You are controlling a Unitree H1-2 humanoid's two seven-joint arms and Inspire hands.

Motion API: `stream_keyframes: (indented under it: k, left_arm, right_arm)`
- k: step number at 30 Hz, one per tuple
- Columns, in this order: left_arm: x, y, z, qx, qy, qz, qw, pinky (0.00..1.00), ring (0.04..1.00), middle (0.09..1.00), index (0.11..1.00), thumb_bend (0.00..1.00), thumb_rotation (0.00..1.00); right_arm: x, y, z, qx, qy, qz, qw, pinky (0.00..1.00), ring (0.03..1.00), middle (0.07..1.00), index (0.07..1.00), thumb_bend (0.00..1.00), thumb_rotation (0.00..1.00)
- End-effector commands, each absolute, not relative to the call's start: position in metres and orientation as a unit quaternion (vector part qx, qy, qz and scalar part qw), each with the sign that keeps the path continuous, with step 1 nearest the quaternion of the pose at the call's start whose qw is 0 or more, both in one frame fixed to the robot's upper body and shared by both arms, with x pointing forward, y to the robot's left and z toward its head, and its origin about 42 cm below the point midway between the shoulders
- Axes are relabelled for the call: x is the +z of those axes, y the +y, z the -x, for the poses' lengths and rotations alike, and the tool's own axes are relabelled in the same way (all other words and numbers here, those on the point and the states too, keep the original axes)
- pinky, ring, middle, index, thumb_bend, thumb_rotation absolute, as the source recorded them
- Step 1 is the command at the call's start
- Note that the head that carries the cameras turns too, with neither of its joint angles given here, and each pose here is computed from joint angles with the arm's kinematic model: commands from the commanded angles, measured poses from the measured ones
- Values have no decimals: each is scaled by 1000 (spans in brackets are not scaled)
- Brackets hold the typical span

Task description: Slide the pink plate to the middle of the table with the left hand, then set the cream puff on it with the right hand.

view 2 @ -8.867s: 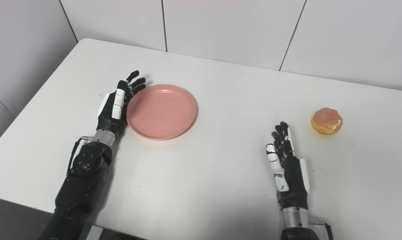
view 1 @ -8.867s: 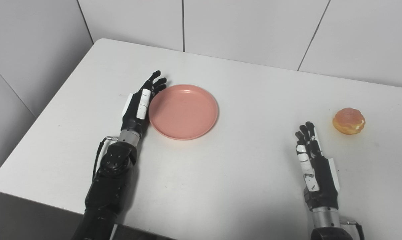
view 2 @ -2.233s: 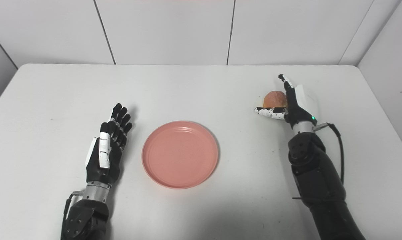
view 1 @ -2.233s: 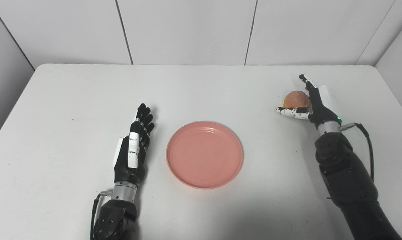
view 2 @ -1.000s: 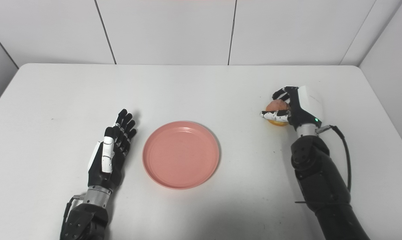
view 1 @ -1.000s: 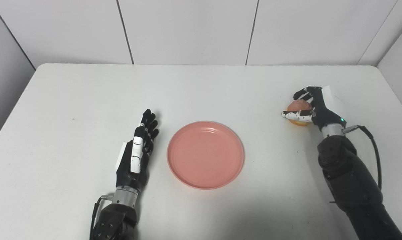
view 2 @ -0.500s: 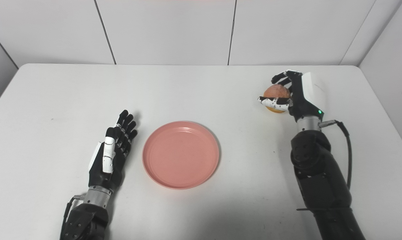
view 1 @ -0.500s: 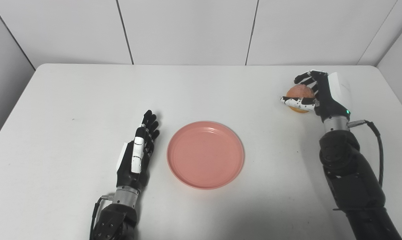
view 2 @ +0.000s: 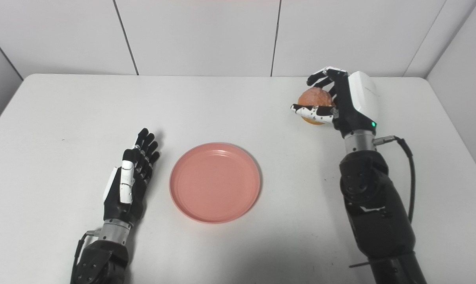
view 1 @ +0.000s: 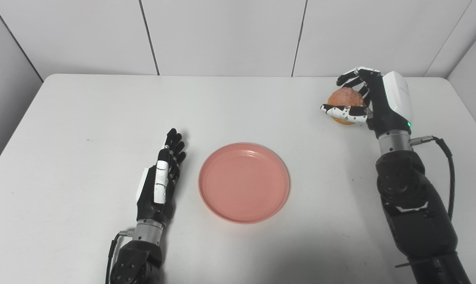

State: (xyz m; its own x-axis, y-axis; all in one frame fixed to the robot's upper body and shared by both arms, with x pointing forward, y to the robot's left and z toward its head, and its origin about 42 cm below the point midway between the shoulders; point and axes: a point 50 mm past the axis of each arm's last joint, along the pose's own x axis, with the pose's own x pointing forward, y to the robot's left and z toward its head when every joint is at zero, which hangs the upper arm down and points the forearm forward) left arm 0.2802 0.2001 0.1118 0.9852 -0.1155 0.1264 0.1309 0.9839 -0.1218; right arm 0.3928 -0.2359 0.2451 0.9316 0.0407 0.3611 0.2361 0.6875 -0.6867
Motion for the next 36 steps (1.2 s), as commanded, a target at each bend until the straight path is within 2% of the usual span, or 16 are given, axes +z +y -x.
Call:
stream_keyframes:
  k: [1, 9, 17, 18, 20, 23, 27, 36]
  left_arm:
    - [94, 192, -263, -60, -17, 71, 996, 1000, 1000, 1000, 1000, 700, 1000]
    - [99, 183, -261, -69, -11, 73, 995, 1000, 1000, 1000, 1000, 705, 1000]
    - [98, 181, -261, -74, -14, 65, 995, 1000, 1000, 1000, 1000, 680, 1000]
    - [98, 181, -262, -74, -15, 67, 995, 1000, 1000, 1000, 1000, 678, 1000]
    - [97, 180, -262, -74, -15, 71, 995, 1000, 1000, 1000, 1000, 684, 1000]
    - [98, 180, -262, -72, -14, 70, 995, 1000, 1000, 1000, 1000, 689, 1000]
    - [99, 180, -262, -75, -14, 69, 995, 1000, 1000, 1000, 1000, 691, 1000]
    - [99, 180, -262, -75, -13, 66, 995, 1000, 1000, 1000, 1000, 692, 1000]
  right_arm:
    - [262, -229, -388, -49, -217, 392, 893, 155, 227, 471, 486, 525, 0]
    - [261, -210, -377, -2, -246, 382, 891, 137, 205, 470, 486, 525, 0]
    - [256, -184, -365, 44, -275, 376, 884, 169, 232, 470, 485, 524, 0]
    - [255, -180, -363, 51, -280, 377, 881, 176, 239, 471, 486, 524, 0]
    - [252, -174, -360, 62, -285, 377, 879, 222, 293, 409, 509, 515, 0]
    - [248, -164, -356, 79, -288, 375, 877, 243, 316, 397, 516, 513, 0]
    - [242, -152, -349, 100, -303, 372, 872, 311, 386, 421, 523, 515, 0]
    - [230, -135, -339, 139, -314, 373, 862, 315, 406, 447, 516, 517, 0]
